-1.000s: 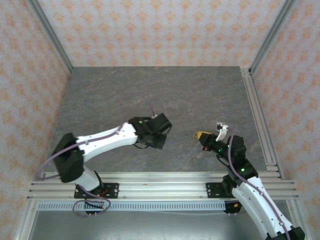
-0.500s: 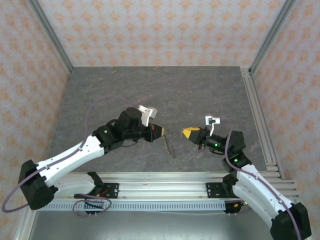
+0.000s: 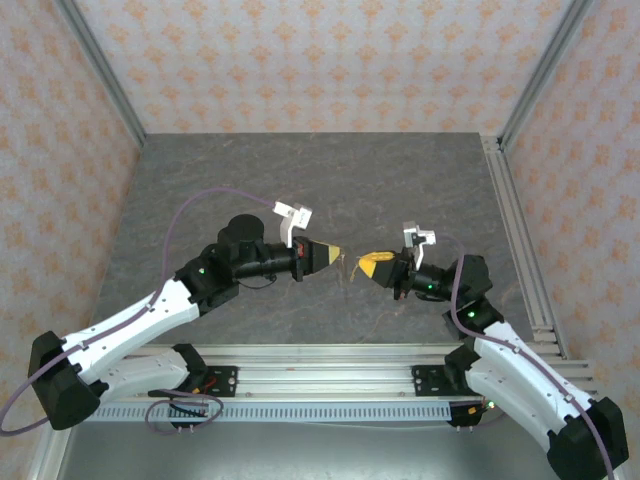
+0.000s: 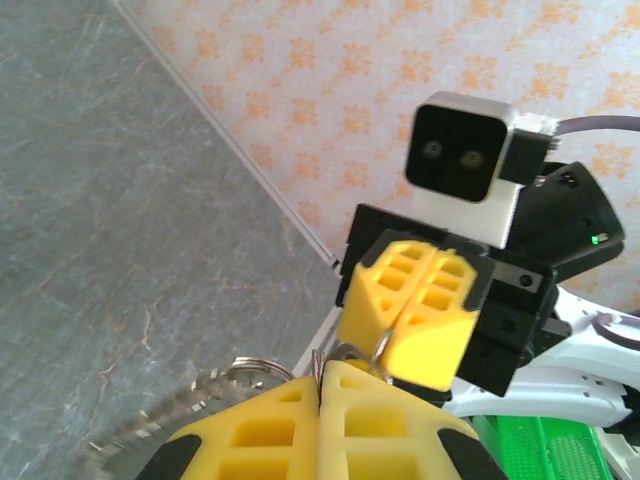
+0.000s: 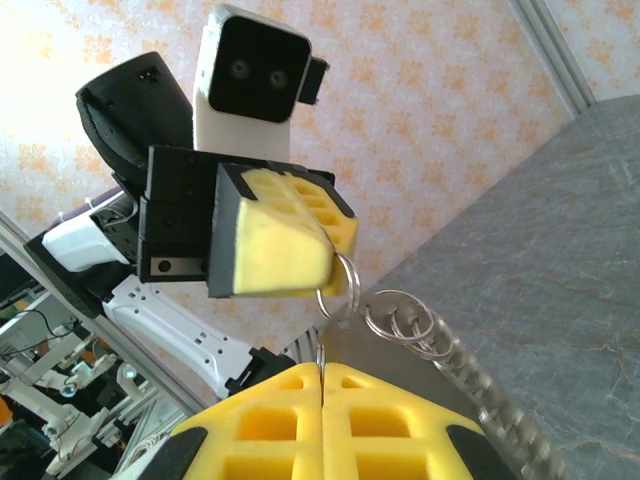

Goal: Put the keys on the keyring

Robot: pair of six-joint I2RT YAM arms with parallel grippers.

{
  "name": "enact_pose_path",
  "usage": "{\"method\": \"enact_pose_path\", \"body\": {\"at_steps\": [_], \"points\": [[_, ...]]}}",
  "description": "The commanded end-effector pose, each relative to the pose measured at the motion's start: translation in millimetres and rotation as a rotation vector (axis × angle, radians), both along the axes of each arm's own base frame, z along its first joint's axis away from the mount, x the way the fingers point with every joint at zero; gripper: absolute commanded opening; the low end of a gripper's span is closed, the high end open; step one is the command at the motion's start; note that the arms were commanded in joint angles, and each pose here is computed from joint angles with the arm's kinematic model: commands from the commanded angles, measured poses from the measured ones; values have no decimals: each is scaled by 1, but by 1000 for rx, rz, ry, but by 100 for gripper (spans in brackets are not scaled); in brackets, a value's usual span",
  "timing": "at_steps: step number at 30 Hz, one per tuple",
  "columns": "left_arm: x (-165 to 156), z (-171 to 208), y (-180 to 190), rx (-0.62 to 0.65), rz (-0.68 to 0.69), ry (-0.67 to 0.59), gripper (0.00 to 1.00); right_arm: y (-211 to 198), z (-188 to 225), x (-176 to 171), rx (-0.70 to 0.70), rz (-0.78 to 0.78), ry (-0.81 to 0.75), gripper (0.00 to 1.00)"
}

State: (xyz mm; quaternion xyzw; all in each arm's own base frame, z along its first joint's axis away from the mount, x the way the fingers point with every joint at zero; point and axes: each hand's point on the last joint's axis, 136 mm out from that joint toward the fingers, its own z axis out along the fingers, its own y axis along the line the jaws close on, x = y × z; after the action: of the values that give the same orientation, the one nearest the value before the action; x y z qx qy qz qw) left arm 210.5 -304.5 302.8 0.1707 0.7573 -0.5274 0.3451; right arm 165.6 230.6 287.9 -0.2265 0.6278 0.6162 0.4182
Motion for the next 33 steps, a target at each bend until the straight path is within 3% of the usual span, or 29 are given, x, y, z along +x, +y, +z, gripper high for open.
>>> {"method": "enact_pose_path", "body": {"at_steps": [1, 33], "points": [[-9, 29, -1, -86, -52, -79, 0, 4, 19, -8, 10, 38, -78, 0], [-16, 41, -9, -108, -116, -94, 0, 9, 30, -18, -15, 61, -171, 0]]}}
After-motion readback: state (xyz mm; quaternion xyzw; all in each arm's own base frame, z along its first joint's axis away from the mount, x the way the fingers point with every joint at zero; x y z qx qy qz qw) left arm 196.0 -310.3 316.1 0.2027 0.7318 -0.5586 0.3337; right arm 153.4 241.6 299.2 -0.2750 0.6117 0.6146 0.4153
